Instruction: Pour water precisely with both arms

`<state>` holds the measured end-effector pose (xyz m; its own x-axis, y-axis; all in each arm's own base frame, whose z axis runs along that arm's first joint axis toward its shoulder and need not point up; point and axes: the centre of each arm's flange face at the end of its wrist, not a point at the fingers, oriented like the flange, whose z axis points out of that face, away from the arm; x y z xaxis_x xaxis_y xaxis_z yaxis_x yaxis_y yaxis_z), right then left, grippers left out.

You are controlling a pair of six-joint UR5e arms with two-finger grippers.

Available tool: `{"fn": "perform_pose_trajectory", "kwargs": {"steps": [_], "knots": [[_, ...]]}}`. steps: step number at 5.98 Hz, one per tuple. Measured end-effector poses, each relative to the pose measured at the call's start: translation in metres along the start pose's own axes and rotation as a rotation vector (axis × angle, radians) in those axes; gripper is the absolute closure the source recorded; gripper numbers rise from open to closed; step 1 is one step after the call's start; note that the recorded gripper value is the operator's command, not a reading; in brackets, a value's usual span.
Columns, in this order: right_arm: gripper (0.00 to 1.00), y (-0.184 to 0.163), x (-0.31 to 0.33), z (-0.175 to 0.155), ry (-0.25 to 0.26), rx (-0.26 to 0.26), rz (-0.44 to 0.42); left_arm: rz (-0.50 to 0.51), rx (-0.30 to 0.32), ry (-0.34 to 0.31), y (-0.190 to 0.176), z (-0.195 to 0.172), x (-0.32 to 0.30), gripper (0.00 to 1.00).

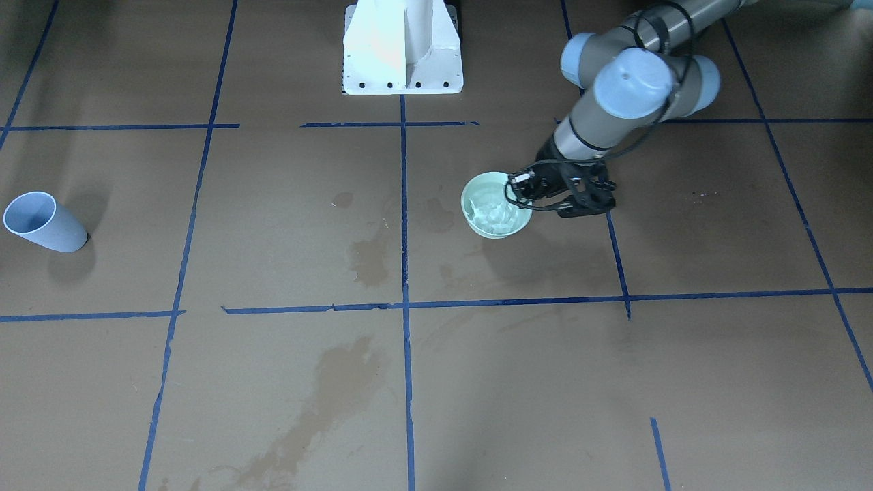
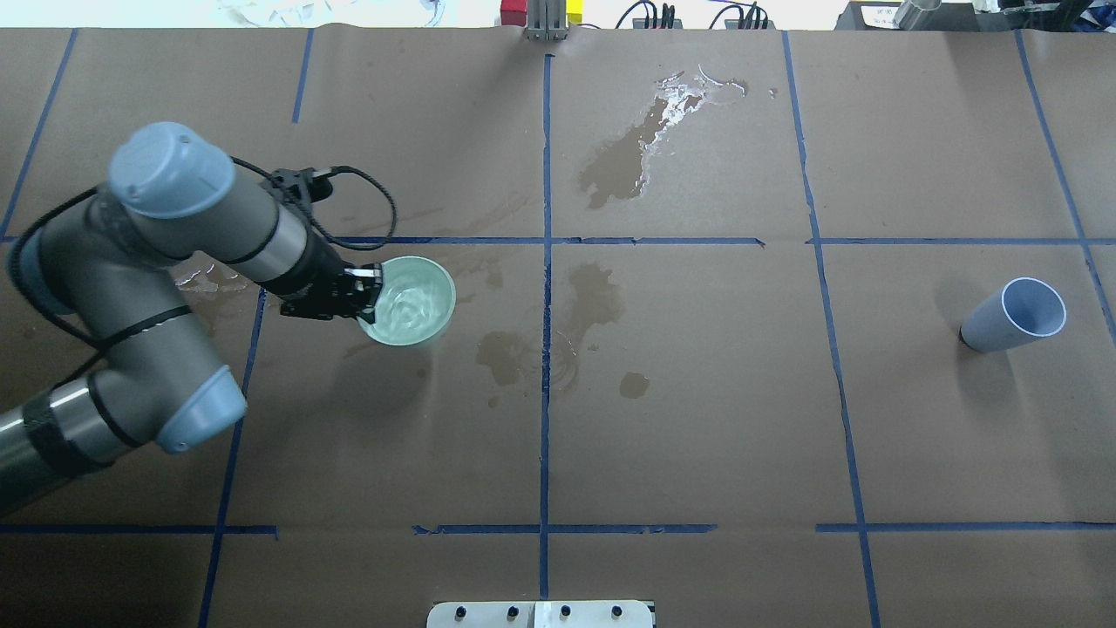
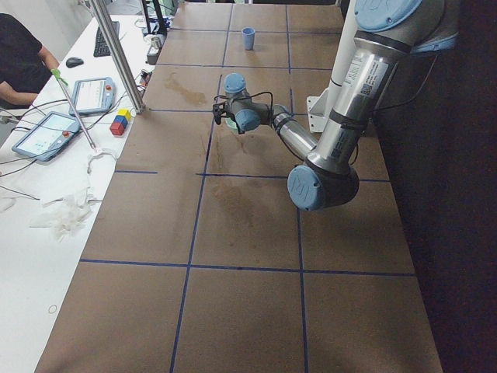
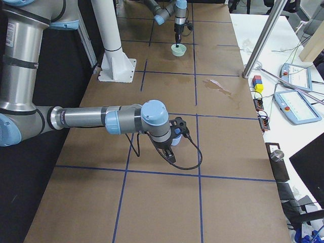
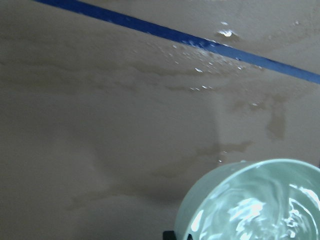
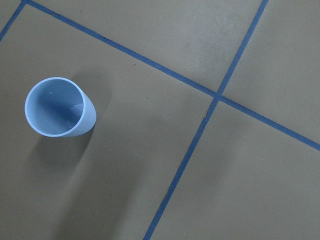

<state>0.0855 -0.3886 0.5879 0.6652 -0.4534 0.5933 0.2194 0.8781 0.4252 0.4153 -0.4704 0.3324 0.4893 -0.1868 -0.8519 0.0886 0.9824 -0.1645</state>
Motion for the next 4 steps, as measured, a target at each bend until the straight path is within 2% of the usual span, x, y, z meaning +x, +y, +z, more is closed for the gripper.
{"fn": "perform_pose_trajectory", "kwargs": {"steps": [4], "knots": [[0.0, -0.001, 0.002, -0.001, 0.02, -0.006, -0.003, 0.065, 0.001, 0.01, -0.041, -0.051, -0.17, 1.0]]}}
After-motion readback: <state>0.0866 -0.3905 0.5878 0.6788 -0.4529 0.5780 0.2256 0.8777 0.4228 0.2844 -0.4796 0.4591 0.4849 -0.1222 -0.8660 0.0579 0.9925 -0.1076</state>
